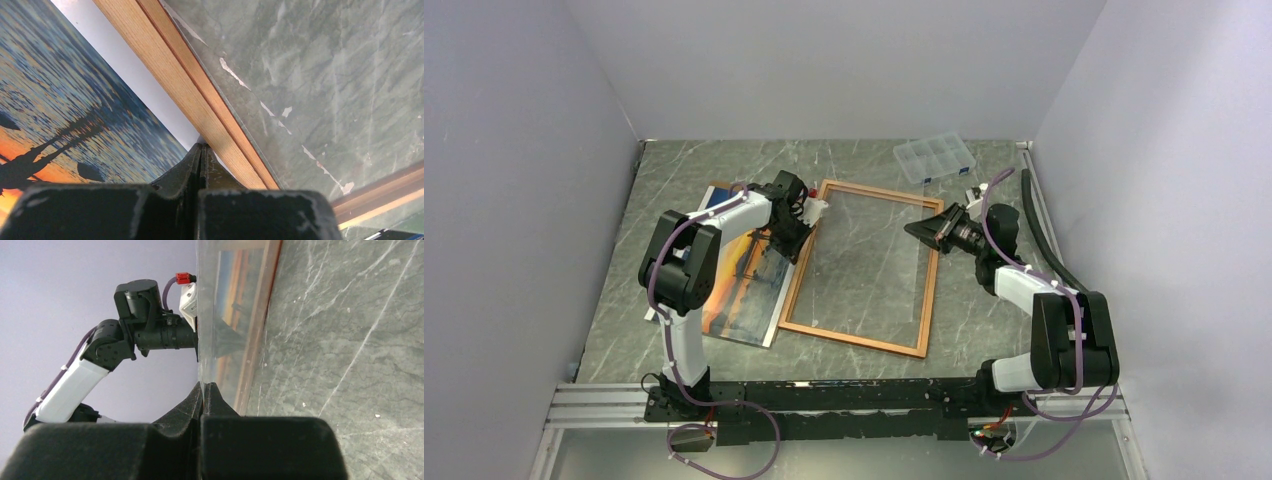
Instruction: Put the photo into the frame
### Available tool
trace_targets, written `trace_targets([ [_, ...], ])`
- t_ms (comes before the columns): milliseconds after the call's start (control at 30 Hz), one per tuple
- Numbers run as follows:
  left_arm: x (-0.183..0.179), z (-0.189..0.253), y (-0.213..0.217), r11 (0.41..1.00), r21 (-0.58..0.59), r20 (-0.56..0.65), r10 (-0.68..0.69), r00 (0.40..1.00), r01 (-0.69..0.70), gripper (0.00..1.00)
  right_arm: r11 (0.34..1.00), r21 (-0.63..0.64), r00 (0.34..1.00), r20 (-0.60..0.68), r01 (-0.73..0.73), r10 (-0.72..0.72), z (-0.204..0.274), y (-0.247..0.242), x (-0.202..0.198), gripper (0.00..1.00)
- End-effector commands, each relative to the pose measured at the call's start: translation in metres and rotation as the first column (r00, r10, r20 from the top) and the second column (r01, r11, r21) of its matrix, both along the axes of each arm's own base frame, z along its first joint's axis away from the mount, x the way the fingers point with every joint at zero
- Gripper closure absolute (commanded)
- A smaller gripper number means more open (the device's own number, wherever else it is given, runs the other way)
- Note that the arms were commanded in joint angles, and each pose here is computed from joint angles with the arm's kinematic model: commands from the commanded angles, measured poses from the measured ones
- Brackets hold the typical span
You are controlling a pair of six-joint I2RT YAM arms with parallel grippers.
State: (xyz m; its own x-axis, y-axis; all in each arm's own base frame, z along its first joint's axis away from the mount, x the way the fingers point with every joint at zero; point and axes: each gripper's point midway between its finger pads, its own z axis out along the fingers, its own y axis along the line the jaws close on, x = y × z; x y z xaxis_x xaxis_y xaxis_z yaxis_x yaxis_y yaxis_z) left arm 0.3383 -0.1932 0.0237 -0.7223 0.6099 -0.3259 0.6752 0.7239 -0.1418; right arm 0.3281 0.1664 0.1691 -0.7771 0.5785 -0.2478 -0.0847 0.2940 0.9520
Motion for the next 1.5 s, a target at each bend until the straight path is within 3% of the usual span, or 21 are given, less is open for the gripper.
trace_targets([
  [0, -0.002, -0.003, -0.015, 0.999, -0.039, -0.007, -0.035, 0.999, 0.035, 0.96, 0.999, 0.031, 0.999, 0.052, -0.011, 0.009, 0.015, 0.008, 0.001, 1.0],
  [167, -0.001, -0.003, -0.015, 0.999, -0.04, -0.008, -0.035, 0.999, 0.035, 0.97, 0.997, 0.081, 0.998, 0.059, -0.002, -0.003, 0.031, 0.013, 0.003, 1.0],
  [467, -0.002, -0.002, -0.015, 0.999, -0.04, -0.005, -0.036, 0.999, 0.036, 0.97, 0.998, 0.059, 0.998, 0.065, -0.014, 0.01, 0.031, 0.022, -0.001, 1.0],
  [967, -0.001, 0.001, -0.016, 0.998, -0.042, 0.003, -0.04, 0.999, 0.04, 0.97, 0.995, -0.099, 1.0, -0.002, -0.003, 0.003, -0.01, 0.006, -0.001, 1.0],
  [1467, -0.001, 0.001, -0.017, 0.998, -0.049, -0.005, -0.04, 0.999, 0.04, 0.97, 0.995, -0.098, 0.998, -0.056, 0.019, -0.025, -0.034, -0.001, -0.007, 1.0],
])
